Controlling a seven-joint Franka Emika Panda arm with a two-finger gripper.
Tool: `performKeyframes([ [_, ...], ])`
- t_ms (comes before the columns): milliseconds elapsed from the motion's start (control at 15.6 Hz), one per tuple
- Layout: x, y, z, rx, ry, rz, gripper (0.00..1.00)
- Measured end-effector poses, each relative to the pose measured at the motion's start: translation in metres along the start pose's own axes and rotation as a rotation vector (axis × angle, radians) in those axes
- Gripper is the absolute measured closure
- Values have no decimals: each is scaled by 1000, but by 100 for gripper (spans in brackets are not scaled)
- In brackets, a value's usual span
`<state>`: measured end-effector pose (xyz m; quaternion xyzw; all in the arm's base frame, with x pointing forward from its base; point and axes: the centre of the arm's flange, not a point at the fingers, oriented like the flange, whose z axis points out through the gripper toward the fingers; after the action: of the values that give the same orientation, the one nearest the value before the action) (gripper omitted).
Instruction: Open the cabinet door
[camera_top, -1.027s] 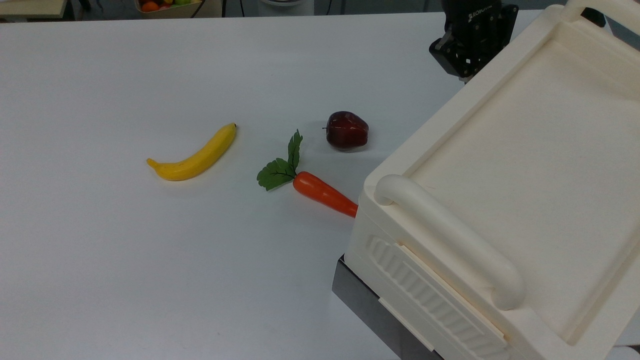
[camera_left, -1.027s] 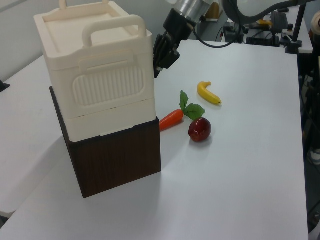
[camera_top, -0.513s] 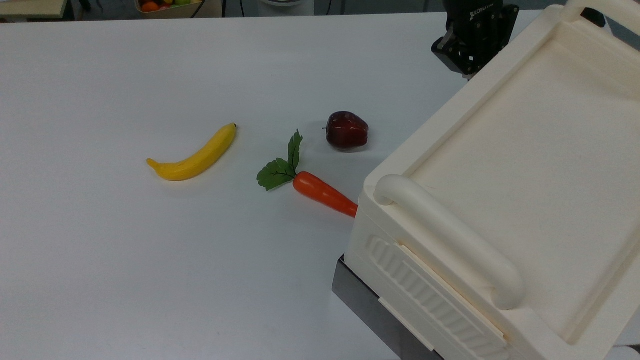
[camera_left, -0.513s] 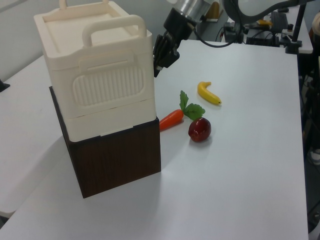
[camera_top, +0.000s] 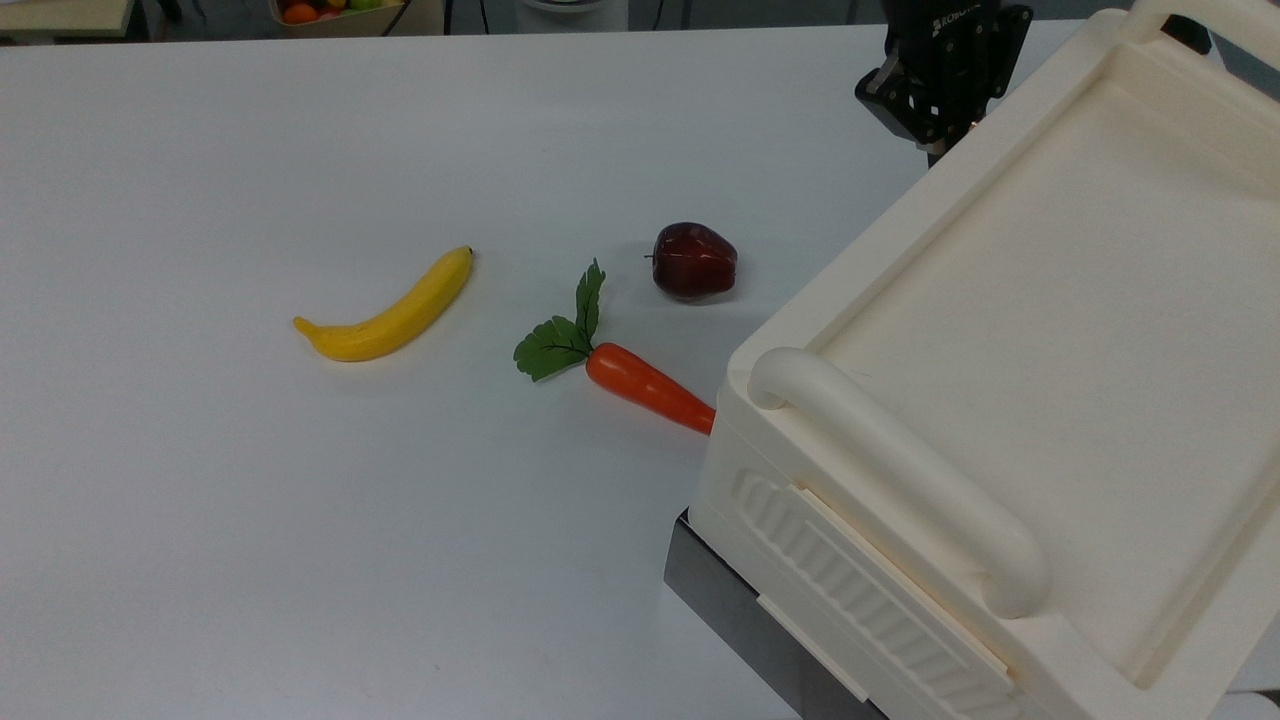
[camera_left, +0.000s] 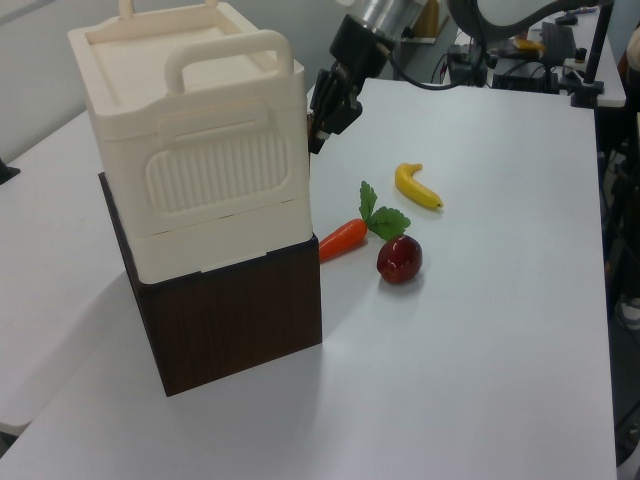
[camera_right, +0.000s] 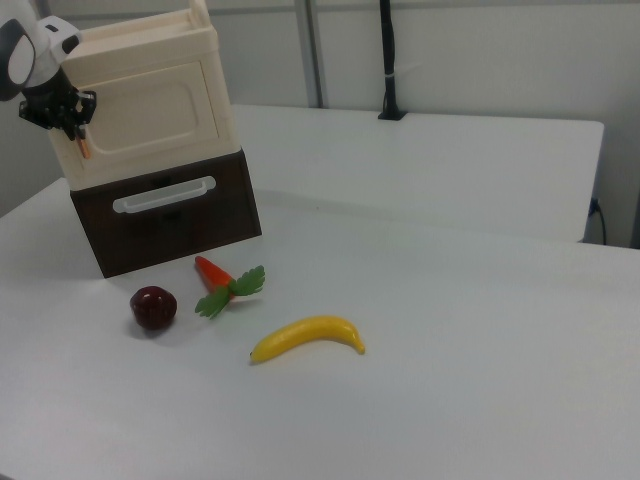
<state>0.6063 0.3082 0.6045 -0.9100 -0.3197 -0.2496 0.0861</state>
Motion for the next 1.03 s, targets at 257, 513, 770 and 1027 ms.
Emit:
performKeyframes([
  [257, -3, 3, -5, 2, -29, 4, 85],
  [513, -9, 7, -9, 6, -69, 12, 80],
  [770, -21, 10, -12, 21, -159, 38, 66],
  [1027, -28, 29, -34, 10, -177, 69, 46],
])
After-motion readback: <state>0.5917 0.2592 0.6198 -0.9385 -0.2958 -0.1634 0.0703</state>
